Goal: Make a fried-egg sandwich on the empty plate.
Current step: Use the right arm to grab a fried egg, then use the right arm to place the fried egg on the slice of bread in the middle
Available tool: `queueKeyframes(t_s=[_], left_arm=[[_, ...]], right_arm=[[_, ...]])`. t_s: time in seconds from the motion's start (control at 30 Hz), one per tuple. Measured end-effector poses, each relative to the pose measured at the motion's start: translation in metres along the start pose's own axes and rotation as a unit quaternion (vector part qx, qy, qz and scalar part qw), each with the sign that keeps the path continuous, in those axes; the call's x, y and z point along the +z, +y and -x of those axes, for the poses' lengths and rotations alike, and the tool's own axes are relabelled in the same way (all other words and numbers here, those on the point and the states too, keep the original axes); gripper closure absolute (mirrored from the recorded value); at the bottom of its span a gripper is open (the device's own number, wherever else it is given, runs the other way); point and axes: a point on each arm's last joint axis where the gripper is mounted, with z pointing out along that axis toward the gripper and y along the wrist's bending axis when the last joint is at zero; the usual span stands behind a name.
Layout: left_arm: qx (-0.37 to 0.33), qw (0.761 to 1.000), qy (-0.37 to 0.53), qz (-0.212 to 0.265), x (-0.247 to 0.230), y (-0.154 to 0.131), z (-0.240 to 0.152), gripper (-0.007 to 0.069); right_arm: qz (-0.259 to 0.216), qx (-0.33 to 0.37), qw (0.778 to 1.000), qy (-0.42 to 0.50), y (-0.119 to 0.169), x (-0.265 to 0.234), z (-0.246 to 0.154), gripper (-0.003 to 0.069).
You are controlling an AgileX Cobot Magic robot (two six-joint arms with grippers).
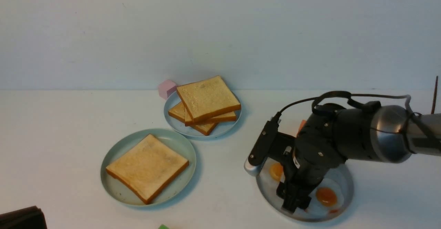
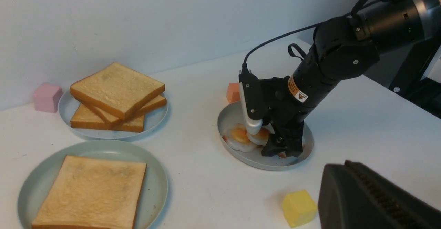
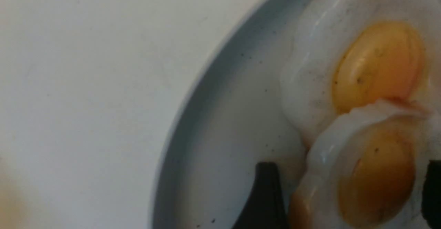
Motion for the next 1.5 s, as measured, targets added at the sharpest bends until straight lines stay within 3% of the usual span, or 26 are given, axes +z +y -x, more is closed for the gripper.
queueKeyframes(t_s=[0.13, 0.3, 0.67, 0.8, 0.83, 0.9, 1.33, 1.5], left_arm=[[-0.002, 1.000, -0.002, -0.001, 0.000, 0.000, 0.000, 0.0638], [-0.002, 1.000, -0.002, -0.001, 0.000, 0.000, 0.000, 0.0638], [-0.002, 1.000, -0.002, -0.001, 0.000, 0.000, 0.000, 0.0638], [0.000, 1.000, -0.002, -0.001, 0.000, 0.000, 0.000, 0.0638], [0.002, 1.000, -0.002, -0.001, 0.000, 0.000, 0.000, 0.0638], [0.010, 1.000, -0.002, -0.001, 0.000, 0.000, 0.000, 0.0638], [0.019, 1.000, -0.013, 0.003, 0.000, 0.001, 0.002, 0.0638], [0.027, 0.999, -0.003, 0.040, 0.000, 0.007, 0.001, 0.0638]], right_arm=[[-0.001, -0.002, 1.000, 0.000, 0.000, 0.001, 0.001, 0.0105], [-0.001, -0.004, 1.000, 0.002, 0.000, 0.002, 0.000, 0.0201], [0.000, -0.040, 0.999, 0.017, 0.000, 0.000, -0.002, 0.0209], [-0.004, -0.034, 0.999, 0.020, -0.003, -0.015, -0.005, 0.0324], [-0.008, -0.030, 0.999, 0.016, -0.005, -0.024, -0.005, 0.0452], [-0.021, -0.028, 0.999, -0.003, -0.010, -0.041, -0.005, 0.0592], [-0.036, -0.008, 0.999, -0.023, -0.014, -0.071, -0.009, 0.0589], [-0.045, 0.007, 0.997, -0.068, -0.005, -0.118, 0.016, 0.0589]])
